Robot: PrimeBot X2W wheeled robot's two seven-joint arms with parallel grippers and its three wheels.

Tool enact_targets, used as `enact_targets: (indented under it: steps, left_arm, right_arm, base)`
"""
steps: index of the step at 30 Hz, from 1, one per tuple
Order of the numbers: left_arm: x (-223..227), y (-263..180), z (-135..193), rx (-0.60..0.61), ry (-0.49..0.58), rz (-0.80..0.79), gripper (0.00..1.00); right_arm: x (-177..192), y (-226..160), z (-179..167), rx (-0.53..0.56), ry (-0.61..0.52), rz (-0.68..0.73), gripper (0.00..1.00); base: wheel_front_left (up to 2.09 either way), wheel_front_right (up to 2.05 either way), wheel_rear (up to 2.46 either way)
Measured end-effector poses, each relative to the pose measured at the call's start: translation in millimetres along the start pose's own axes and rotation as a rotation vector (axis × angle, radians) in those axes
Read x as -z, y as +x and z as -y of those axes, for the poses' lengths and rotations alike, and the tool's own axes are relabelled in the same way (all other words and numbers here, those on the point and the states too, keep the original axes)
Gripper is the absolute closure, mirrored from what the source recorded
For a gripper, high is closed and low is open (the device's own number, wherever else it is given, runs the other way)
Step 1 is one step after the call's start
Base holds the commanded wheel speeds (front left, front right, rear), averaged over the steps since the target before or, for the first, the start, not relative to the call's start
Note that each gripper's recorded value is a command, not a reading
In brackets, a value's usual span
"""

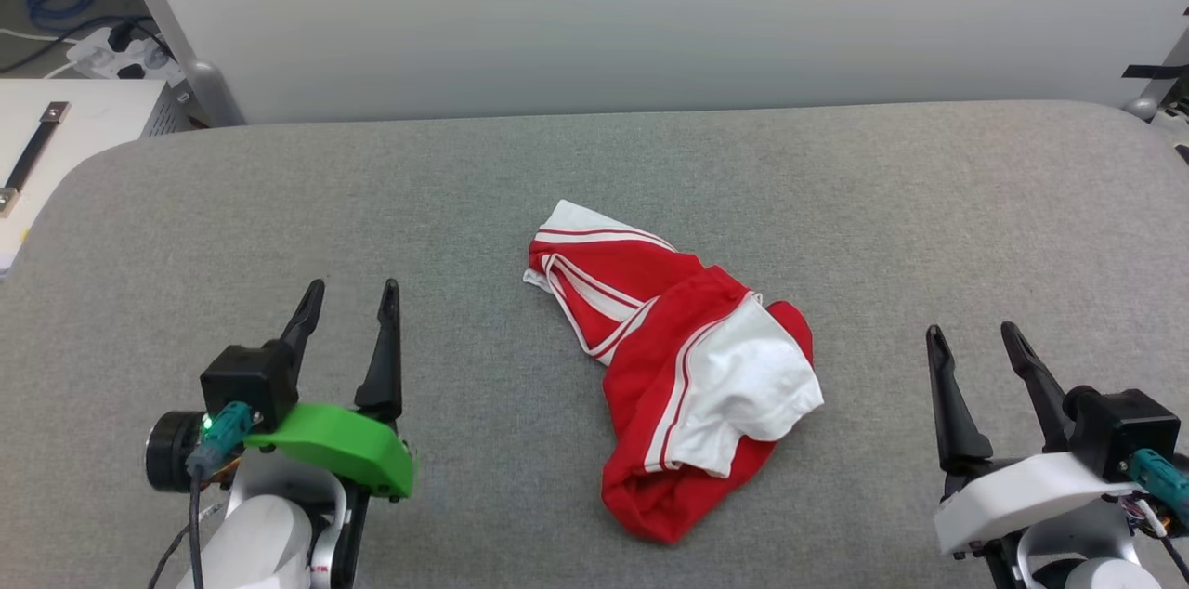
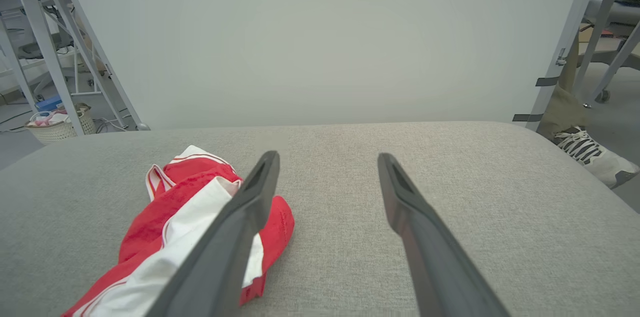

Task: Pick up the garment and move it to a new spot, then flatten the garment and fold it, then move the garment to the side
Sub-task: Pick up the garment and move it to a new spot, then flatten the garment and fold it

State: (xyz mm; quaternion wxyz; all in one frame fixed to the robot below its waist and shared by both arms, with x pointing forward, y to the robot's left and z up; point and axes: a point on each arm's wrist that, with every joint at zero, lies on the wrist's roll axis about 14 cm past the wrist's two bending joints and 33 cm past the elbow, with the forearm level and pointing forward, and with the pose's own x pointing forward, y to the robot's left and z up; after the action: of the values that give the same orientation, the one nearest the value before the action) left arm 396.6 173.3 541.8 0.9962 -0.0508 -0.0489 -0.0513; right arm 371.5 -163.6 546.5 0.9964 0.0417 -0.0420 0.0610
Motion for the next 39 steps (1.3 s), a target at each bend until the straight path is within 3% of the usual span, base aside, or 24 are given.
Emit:
enact_targets:
  steps: [11,23,31,39]
  left_arm:
    - [1,-31,-8,-0.035,0.022,-0.034,0.00]
    - [-1,-34,-8,-0.042,0.025,-0.041,0.00]
    - [3,-34,-14,-0.062,0.020,-0.050,0.00]
    - [8,-32,-22,-0.100,0.003,-0.049,0.00]
  right_arm:
    - [1,-16,-1,0.003,-0.001,-0.019,0.00]
    - [5,-17,5,0.020,-0.005,-0.052,0.00]
    - [54,-16,16,0.042,0.023,-0.296,0.00]
    - [80,11,-21,-0.134,0.037,-0.474,0.00]
  base:
    - [0.00,0.00,0.00]
    - [0.00,0.00,0.00]
    - [0.00,0.00,0.00]
    - [0.00,0.00,0.00]
